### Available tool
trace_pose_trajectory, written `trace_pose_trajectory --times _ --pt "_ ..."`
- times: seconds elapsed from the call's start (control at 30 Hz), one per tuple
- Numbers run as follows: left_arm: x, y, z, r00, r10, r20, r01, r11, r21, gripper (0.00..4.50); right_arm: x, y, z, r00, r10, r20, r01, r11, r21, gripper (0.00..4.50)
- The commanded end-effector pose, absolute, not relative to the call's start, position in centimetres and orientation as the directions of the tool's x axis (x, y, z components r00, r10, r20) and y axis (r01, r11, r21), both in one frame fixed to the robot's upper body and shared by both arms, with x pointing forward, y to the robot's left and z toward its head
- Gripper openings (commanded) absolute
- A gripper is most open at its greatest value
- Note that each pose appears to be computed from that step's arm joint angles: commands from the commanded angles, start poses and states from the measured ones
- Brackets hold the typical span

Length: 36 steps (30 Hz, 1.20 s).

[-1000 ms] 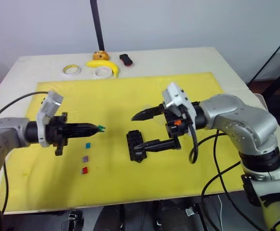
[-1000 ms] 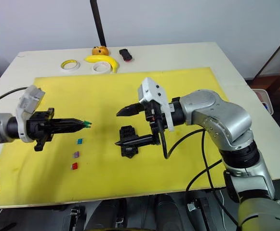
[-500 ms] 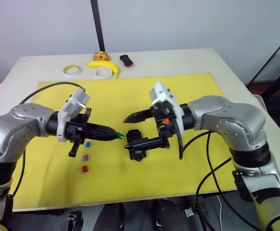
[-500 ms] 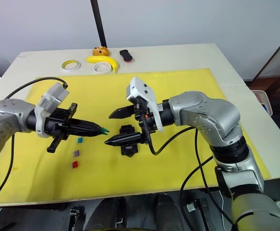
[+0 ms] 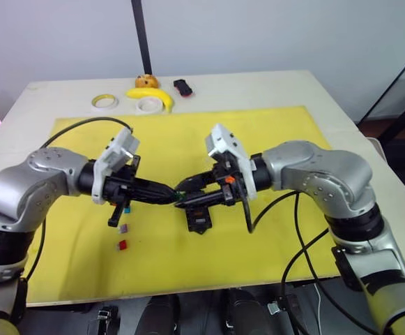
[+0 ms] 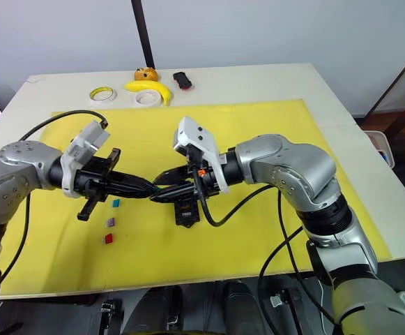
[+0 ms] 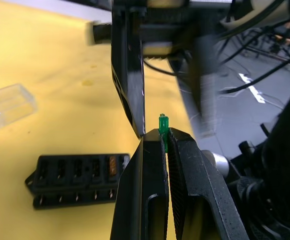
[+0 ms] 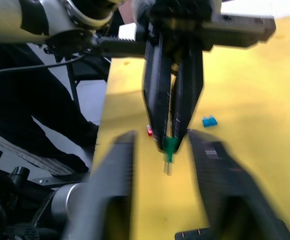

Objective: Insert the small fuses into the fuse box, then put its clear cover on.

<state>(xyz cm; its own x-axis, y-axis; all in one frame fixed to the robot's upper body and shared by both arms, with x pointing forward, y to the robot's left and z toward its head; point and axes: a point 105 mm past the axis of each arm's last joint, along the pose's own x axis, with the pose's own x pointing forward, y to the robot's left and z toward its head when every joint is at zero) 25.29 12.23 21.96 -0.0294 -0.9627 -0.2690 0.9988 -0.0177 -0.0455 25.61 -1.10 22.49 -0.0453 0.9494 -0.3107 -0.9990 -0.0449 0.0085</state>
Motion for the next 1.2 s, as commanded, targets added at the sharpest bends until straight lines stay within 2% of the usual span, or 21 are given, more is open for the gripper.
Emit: trace_pose_trajectory --times 0.03,1.17,1.2 --pt "25.46 12.29 22.6 -0.011 -0.964 -0.264 1.0 -0.011 -0.005 0.0 25.37 -0.84 23.47 -0.051 0.951 -0.305 -0.997 -0.067 -0.044 0.92" --pt "25.76 12.31 21.7 0.019 -0.956 -0.293 0.999 0.008 0.038 0.0 25.27 -0.9 23.53 -0.074 0.944 -0.321 -0.995 -0.092 -0.042 0.92" --pt "25.79 12.27 21.65 0.019 -0.956 -0.293 0.999 0.007 0.04 0.0 25.27 -0.92 23.56 -0.074 0.944 -0.322 -0.995 -0.092 -0.043 0.42"
